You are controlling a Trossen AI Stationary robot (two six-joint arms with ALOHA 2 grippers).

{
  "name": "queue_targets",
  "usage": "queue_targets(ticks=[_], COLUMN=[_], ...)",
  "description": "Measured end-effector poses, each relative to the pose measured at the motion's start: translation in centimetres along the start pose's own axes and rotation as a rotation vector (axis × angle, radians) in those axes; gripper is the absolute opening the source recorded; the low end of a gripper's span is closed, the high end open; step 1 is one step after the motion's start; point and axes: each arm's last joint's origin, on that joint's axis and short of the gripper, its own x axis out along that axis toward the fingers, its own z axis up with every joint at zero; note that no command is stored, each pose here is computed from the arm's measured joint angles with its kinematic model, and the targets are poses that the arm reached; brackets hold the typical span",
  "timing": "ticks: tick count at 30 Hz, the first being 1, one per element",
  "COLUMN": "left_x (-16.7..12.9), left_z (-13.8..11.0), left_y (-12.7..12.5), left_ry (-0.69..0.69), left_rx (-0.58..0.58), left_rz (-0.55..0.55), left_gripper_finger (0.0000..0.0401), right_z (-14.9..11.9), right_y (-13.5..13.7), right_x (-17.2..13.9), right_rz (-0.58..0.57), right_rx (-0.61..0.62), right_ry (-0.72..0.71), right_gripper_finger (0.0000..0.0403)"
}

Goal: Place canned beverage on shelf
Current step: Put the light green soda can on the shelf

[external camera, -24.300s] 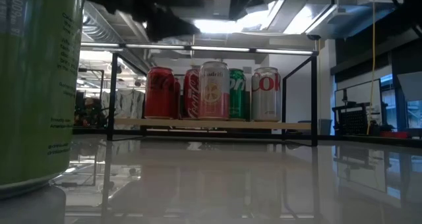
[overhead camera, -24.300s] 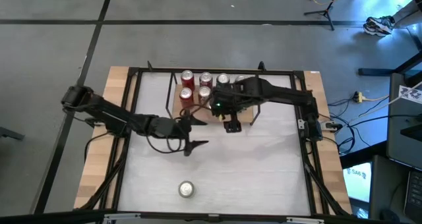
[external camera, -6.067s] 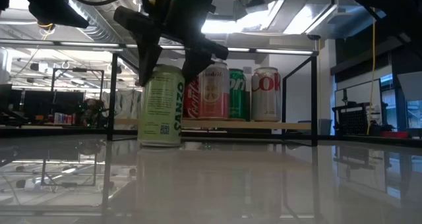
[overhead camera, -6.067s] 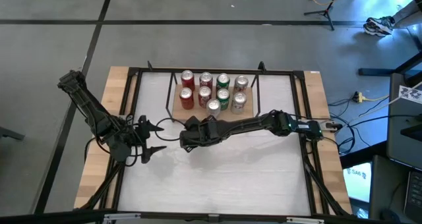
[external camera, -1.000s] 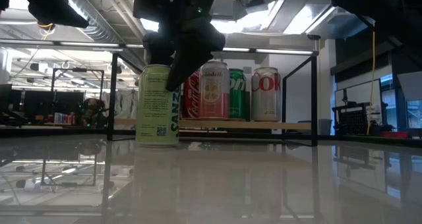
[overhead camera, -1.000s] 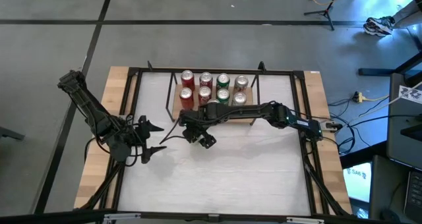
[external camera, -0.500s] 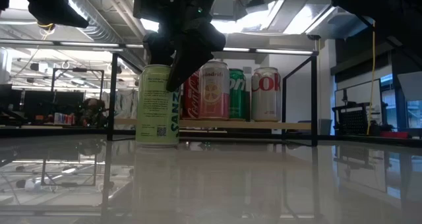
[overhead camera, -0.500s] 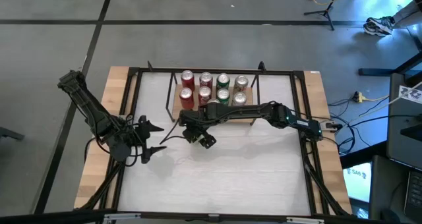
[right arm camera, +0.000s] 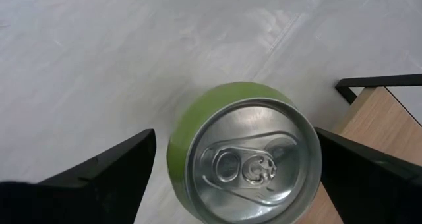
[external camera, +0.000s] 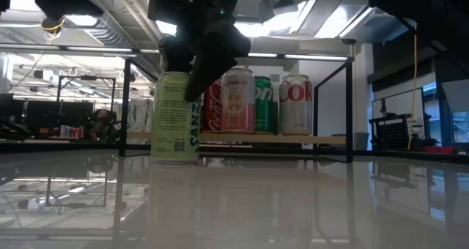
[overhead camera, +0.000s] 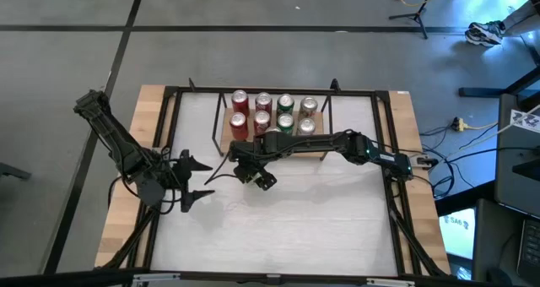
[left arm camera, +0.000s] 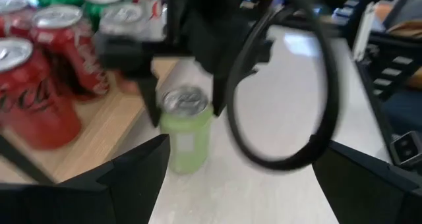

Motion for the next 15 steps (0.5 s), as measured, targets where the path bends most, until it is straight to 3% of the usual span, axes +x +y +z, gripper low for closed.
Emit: queue_targets(ticks=[8, 15], left_x=[0.6, 1.2], left_z=[1.8, 4.1], left_y=[-0.4, 1.7], left_ry=[-0.111, -0.150], left_rx=[0.093, 0.215], left_rz=[-0.035, -0.116], left_gripper_finger=[0.0350, 0.0350], right_z=[0.0, 0.0], right_y=[0.0, 0.0], right_x=[0.0, 0.0], right_rz=[-0.001, -0.001], right_rx=[0.000, 0.000], right_ry=[0.000, -0.001], right_gripper_finger=[0.0385, 0.0385])
